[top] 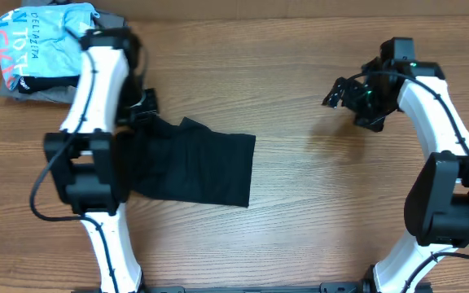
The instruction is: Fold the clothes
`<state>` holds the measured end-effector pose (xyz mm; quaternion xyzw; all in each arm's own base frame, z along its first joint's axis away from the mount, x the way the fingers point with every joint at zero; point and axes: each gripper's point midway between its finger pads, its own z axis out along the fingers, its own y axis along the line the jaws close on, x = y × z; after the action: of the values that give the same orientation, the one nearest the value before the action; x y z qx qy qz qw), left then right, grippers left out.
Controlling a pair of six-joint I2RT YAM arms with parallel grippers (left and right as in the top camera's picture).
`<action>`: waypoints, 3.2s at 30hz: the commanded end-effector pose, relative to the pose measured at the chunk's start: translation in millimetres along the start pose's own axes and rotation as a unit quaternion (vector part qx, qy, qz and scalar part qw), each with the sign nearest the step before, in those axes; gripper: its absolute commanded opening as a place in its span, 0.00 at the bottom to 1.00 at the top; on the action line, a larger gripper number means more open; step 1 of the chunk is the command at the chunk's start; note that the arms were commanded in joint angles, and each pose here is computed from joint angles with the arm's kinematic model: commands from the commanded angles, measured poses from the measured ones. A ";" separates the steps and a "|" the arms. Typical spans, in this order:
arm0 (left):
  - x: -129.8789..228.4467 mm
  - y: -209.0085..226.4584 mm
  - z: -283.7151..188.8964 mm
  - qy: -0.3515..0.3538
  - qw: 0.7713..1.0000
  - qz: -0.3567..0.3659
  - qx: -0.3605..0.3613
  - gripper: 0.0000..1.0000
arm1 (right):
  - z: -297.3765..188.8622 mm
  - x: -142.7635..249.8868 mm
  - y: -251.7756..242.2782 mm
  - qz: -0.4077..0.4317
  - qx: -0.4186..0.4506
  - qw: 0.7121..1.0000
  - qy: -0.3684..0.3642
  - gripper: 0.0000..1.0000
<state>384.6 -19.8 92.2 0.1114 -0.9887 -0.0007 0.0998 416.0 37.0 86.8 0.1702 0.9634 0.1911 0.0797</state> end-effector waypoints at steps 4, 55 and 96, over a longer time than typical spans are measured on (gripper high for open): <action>20.4 -69.4 -24.0 -0.031 0.997 0.065 -0.012 0.04 | 18.2 16.0 11.2 -0.010 -0.004 1.000 0.011 1.00; -17.6 -12.1 -67.4 -0.106 0.993 -0.020 -0.054 0.04 | 32.8 25.2 19.2 -0.017 -0.007 1.000 0.015 0.99; -5.6 -90.4 -48.9 -0.116 0.984 0.126 -0.042 0.59 | 33.1 27.7 19.1 -0.017 -0.005 1.000 0.019 1.00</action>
<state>403.0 -146.5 123.6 -0.0452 -0.9981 0.0344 0.0232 403.4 72.0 60.1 0.1533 0.9666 0.1953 0.0629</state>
